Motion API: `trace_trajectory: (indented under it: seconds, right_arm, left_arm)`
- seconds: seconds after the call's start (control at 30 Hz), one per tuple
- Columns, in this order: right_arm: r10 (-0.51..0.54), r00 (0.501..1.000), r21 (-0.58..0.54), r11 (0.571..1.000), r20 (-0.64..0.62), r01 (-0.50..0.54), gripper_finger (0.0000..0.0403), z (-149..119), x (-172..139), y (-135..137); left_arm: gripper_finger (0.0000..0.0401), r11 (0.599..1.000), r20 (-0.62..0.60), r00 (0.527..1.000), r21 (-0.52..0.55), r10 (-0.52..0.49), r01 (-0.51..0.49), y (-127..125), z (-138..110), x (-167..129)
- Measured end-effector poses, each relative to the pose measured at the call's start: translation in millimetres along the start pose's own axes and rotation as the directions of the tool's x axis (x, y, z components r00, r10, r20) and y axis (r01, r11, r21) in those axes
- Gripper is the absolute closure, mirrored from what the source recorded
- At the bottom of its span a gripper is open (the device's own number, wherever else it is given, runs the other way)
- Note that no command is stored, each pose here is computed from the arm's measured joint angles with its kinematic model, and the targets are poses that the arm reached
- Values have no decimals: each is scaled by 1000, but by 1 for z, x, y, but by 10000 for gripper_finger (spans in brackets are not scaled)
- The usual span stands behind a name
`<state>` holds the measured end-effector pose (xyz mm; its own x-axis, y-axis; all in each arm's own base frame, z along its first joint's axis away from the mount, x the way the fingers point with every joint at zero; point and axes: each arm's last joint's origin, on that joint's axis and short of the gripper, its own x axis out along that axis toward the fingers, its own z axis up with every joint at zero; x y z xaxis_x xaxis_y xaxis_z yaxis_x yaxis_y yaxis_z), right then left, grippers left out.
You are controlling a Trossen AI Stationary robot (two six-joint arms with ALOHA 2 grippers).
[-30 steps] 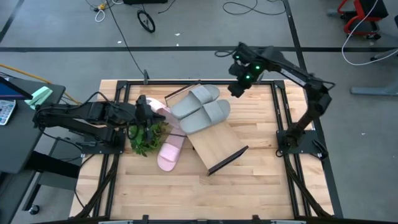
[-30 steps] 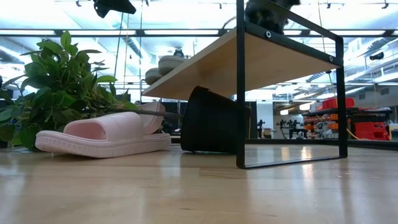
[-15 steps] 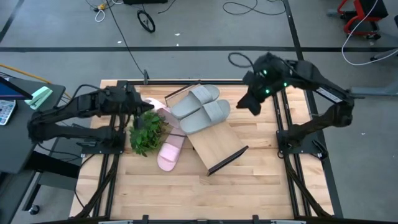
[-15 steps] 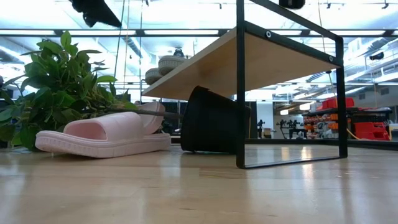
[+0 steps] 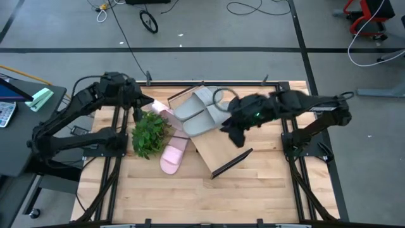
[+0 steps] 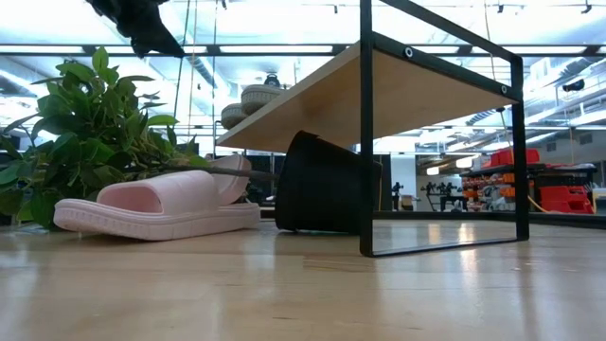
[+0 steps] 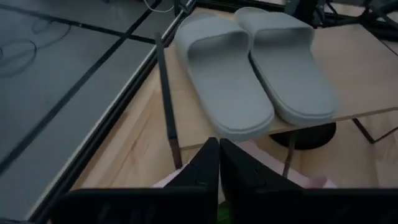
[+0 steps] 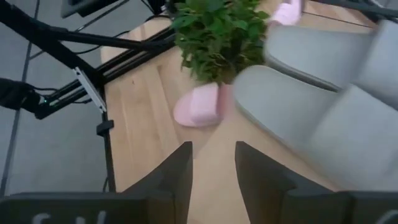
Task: Pick and place slides into the shelf
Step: Put the top pink slide on the shelf
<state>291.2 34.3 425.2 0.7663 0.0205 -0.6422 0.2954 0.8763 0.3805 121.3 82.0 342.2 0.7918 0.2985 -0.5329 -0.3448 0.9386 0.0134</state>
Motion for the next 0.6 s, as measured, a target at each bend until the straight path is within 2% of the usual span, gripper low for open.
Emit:
trace_trajectory:
  seconds: [0.23,0.37,0.6]
  right_arm:
    - [25,1000,-93,995,-8,-26,277,-2,42,17]
    - [35,999,-154,988,-2,-35,277,-1,58,20]
    - [57,995,-209,977,81,-39,279,6,70,26]
  left_arm:
    - [374,992,-157,987,-127,-36,16,26,-14,17]
    - [367,977,-221,975,-210,-31,-17,42,-18,32]
    - [369,897,-318,947,-428,-39,-107,64,-27,58]
